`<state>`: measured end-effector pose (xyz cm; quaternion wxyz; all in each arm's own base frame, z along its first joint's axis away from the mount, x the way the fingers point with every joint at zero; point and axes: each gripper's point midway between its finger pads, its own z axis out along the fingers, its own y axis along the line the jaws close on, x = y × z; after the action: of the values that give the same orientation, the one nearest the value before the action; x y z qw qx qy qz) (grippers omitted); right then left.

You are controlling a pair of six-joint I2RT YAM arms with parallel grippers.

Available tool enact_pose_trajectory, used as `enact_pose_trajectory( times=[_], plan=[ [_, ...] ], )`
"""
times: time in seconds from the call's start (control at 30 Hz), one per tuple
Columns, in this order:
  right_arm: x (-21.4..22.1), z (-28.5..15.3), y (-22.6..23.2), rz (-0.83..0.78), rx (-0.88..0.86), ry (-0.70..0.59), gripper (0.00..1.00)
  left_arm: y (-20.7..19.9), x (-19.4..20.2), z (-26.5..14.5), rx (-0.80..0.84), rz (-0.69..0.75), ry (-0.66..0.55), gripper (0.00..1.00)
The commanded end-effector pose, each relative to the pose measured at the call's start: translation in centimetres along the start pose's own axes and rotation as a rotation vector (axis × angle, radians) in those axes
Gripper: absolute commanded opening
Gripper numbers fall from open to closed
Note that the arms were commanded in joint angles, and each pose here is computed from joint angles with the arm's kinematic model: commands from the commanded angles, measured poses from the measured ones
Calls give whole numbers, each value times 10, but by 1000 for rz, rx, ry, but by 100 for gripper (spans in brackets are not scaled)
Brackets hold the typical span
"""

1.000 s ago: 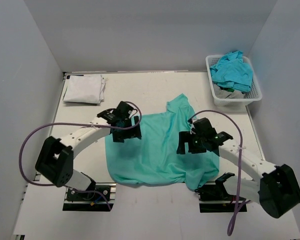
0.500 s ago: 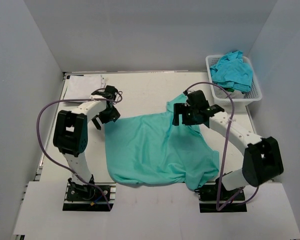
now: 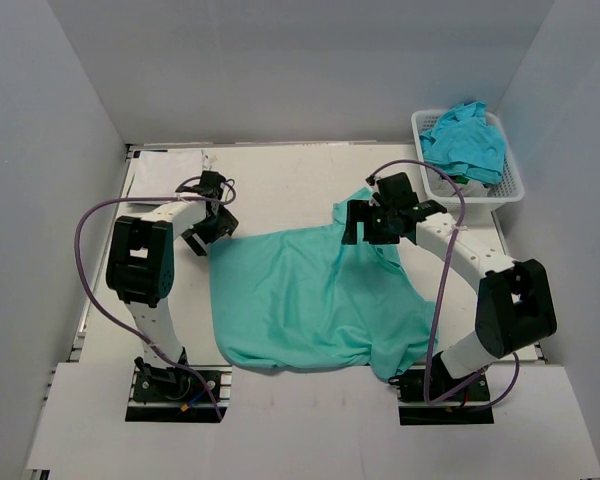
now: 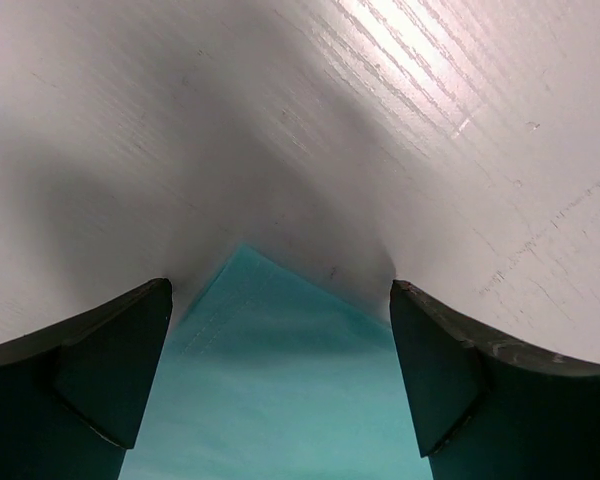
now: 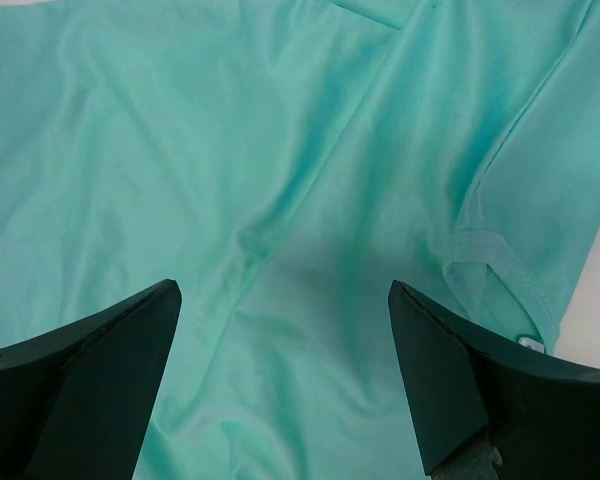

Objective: Fold and stack the t-shirts
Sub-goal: Flatten out the tshirt

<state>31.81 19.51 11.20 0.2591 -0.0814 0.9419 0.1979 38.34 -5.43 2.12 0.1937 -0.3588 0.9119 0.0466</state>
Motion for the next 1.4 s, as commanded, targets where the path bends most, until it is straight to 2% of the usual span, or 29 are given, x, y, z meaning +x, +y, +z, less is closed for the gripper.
enact_pose_trajectory(
  times=[0.0,0.1,0.27,0.3,0.37,0.4,0.47,0.5,0.53,0.7,0.83,0.87,0.93,1.03,1.07,1.27,1.37],
  plan=[
    [-11,-6,2,-5,-17,-42,90,-3,-6,0,20,-41,-21,100],
    [-13,-7,-6,18,14,-55,90,4,6,9,-20,-19,0,97],
    [-36,-14,-22,60,103,-132,90,21,29,23,-54,-2,54,68],
    [-41,-15,-24,64,111,-145,90,19,32,26,-48,-2,64,57],
    [-60,-16,-31,68,142,-205,90,17,33,28,-42,11,76,43],
    [-65,-16,-36,68,170,-219,90,19,36,32,-53,25,85,30],
    [-88,-15,-39,67,187,-260,90,13,34,34,-39,36,89,13],
    [-93,-14,-42,67,204,-270,90,12,34,35,-47,39,95,2],
    [-113,-19,-40,54,209,-321,90,9,31,34,-40,37,90,0],
    [-145,11,-64,71,281,-319,90,9,32,34,-39,71,102,0],
    [-158,52,-81,52,302,-272,90,5,29,30,-18,86,98,0],
    [-181,46,-77,47,296,-310,90,5,29,30,-18,86,98,0],
    [-174,76,-90,46,312,-257,90,6,29,30,-18,96,98,0],
    [-192,92,-94,40,306,-266,90,9,32,31,-24,108,104,0],
    [-185,104,-94,39,304,-237,90,8,33,31,-18,107,111,0],
    [-175,130,-110,51,317,-213,90,11,34,30,-25,121,118,0],
    [-168,144,-112,59,314,-198,85,12,34,27,-25,130,118,0]
  ],
)
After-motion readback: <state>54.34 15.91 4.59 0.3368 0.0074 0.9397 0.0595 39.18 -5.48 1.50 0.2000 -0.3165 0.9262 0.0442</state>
